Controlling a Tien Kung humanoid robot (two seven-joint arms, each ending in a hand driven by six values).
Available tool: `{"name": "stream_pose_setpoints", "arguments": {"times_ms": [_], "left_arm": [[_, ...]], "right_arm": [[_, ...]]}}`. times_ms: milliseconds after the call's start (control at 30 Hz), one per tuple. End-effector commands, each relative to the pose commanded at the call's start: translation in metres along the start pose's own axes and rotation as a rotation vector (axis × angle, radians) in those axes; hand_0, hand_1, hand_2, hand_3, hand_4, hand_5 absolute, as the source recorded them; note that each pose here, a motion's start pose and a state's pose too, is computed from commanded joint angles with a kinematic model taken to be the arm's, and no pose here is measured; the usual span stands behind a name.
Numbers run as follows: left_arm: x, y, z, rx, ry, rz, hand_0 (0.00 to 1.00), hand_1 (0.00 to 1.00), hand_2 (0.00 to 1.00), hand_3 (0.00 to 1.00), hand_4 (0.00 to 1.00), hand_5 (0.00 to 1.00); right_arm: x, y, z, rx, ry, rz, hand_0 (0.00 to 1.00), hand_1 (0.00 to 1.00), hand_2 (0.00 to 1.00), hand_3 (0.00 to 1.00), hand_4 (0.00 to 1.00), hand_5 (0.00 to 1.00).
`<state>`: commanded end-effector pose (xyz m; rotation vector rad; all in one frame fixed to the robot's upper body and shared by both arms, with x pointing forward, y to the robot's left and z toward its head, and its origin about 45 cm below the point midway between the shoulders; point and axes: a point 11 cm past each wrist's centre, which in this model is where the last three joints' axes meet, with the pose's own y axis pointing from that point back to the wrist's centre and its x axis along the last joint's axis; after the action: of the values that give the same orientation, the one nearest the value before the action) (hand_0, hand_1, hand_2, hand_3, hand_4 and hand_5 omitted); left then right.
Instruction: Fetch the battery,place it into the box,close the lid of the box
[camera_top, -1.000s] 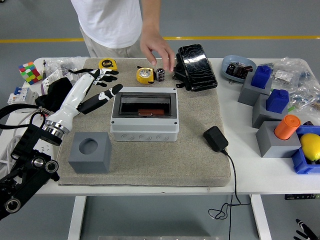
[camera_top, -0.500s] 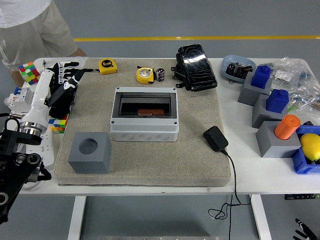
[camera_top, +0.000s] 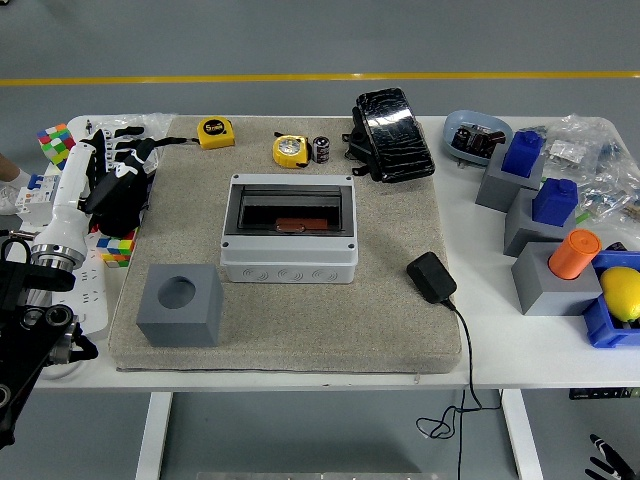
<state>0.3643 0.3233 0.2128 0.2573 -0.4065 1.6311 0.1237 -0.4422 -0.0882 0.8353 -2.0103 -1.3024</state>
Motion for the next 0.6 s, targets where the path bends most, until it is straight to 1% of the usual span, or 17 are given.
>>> {"name": "stream_pose_setpoints", "arguments": {"times_ms": [133,167,600], "left_arm": [[0.0015,-0.0010,-0.0012,0.013,-0.003,-0.006,0.443,0.608,0.627,0.689,0.998,0.850],[0.0019,-0.0015,-0.0009,0.014,-0.002,-0.006,0.442,0.609,0.627,0.688,0.998,0.810],[0.0061,-0.0042,0.0016,0.011,-0.001,-0.006,0.440,0.608,0.629,0.690,0.998,0.808]], "right_arm": [[-0.0012,0.0001,-0.0011,0.003,0.001,-0.001,0.624,0.684,0.667,0.548,0.916,0.487],[-0.0015,0.0001,-0.0012,0.003,0.001,-0.001,0.624,0.684,0.667,0.548,0.916,0.487],[-0.0013,0.0002,-0.0023,0.002,0.003,-0.003,0.624,0.684,0.667,0.548,0.916,0.488]]}}
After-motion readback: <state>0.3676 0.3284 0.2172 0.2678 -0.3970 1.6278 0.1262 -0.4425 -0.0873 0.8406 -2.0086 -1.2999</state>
